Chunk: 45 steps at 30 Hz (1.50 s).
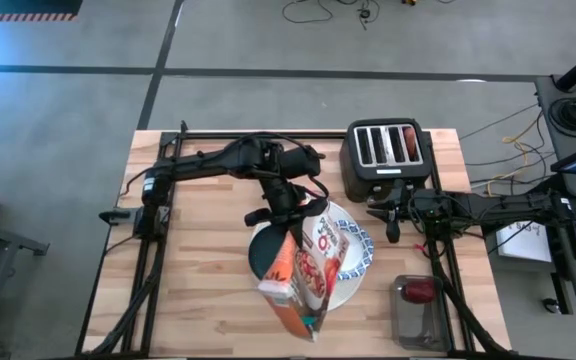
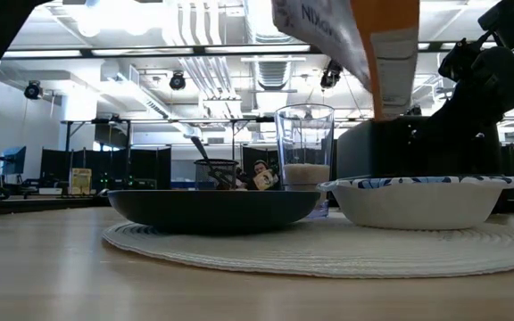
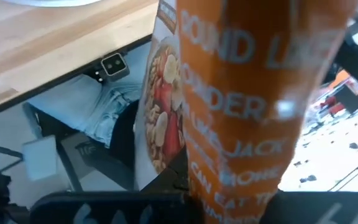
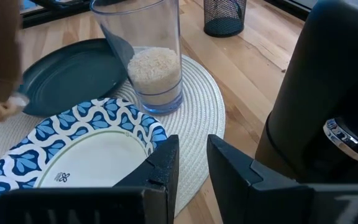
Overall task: Arrange a breakfast setting
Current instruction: Pour the cereal from the cereal box into the white patterned bowl
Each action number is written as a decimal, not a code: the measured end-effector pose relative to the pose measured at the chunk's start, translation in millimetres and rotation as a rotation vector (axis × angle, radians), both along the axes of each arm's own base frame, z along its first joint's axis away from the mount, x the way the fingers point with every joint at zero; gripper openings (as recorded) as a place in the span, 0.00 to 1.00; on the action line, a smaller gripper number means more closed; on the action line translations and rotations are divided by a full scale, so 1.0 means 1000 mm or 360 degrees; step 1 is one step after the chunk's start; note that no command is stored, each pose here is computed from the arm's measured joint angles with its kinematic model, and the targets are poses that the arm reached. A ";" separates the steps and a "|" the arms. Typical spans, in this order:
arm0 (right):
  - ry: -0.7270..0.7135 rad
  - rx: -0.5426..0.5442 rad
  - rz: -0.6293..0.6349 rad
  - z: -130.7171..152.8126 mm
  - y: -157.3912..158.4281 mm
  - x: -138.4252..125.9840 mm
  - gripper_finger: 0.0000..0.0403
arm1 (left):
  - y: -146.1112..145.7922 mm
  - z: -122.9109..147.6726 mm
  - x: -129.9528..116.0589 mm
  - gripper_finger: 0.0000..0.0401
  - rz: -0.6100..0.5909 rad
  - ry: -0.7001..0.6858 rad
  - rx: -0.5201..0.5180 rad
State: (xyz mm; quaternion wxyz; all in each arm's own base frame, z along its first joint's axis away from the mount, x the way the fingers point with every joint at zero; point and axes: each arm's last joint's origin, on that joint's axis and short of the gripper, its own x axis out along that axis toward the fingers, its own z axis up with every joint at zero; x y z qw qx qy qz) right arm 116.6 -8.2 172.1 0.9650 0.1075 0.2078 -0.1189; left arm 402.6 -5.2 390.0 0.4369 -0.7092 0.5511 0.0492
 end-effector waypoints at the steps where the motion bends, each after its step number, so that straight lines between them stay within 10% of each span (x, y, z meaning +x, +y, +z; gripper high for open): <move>1: 0.0000 0.0000 0.0000 0.000 0.000 0.000 0.18 | 0.001 -0.001 0.000 0.00 0.0009 0.0019 -0.0005; 45: -0.0003 0.0000 0.0000 0.000 0.000 0.000 0.18 | 0.022 -0.031 0.023 0.00 0.0195 0.0179 -0.0351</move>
